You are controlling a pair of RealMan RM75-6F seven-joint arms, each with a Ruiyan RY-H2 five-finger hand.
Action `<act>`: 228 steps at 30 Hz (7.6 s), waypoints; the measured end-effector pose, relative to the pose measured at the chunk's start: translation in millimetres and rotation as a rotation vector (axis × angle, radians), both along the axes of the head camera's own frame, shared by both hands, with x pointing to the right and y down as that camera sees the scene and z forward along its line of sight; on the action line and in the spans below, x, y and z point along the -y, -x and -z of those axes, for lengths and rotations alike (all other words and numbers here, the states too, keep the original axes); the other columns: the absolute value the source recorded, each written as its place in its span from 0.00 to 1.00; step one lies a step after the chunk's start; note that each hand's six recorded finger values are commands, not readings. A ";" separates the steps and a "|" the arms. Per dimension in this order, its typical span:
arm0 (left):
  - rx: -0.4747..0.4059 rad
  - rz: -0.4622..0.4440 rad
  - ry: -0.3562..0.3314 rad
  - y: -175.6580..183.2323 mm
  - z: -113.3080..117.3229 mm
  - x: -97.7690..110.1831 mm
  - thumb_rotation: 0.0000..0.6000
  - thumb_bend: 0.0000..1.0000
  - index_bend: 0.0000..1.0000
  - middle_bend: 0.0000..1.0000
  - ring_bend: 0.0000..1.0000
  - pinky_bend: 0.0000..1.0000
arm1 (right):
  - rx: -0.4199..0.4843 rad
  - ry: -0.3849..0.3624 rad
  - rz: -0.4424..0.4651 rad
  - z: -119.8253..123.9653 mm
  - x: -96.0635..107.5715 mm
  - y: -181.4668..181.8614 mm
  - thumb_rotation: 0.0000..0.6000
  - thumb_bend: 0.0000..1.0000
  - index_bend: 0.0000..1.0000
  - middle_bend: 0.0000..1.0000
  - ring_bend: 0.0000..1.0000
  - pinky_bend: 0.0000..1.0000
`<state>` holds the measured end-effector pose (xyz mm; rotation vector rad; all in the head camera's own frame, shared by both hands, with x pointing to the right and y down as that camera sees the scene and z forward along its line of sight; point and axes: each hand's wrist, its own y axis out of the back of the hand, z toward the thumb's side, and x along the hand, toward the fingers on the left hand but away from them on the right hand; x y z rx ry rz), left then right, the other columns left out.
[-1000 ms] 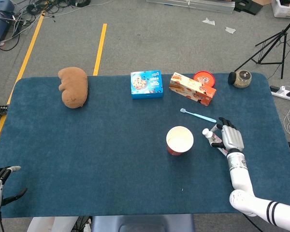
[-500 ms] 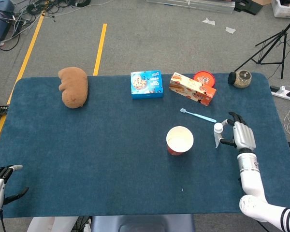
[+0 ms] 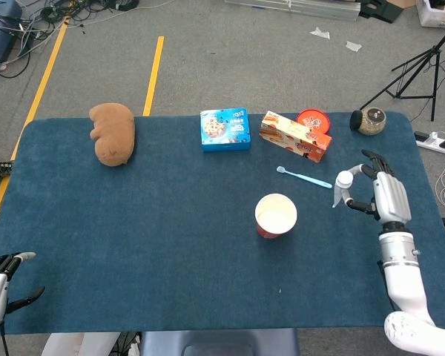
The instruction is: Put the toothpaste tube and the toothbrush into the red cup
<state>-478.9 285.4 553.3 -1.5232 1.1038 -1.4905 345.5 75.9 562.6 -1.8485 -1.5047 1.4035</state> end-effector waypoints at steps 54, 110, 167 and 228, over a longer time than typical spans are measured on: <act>0.007 0.053 0.004 18.0 3.4 -12.0 1.00 0.00 0.32 0.37 0.33 0.42 | 0.101 0.065 0.292 -14.1 -18.5 114.5 1.00 0.31 0.58 0.14 0.00 0.12; 0.008 0.068 0.012 22.8 0.7 -15.7 1.00 0.00 0.32 0.37 0.33 0.42 | -0.125 0.229 0.449 -85.5 -34.7 148.1 1.00 0.31 0.58 0.14 0.00 0.12; 0.014 0.059 0.016 19.9 0.8 -14.0 1.00 0.00 0.32 0.37 0.33 0.42 | -0.045 0.217 0.417 -80.6 -38.7 135.4 1.00 0.20 0.22 0.14 0.00 0.12; 0.012 0.087 0.033 33.5 -1.3 -22.2 1.00 0.00 0.32 0.37 0.33 0.42 | -0.471 0.282 0.134 -176.4 70.9 69.5 1.00 0.27 0.51 0.72 0.45 0.74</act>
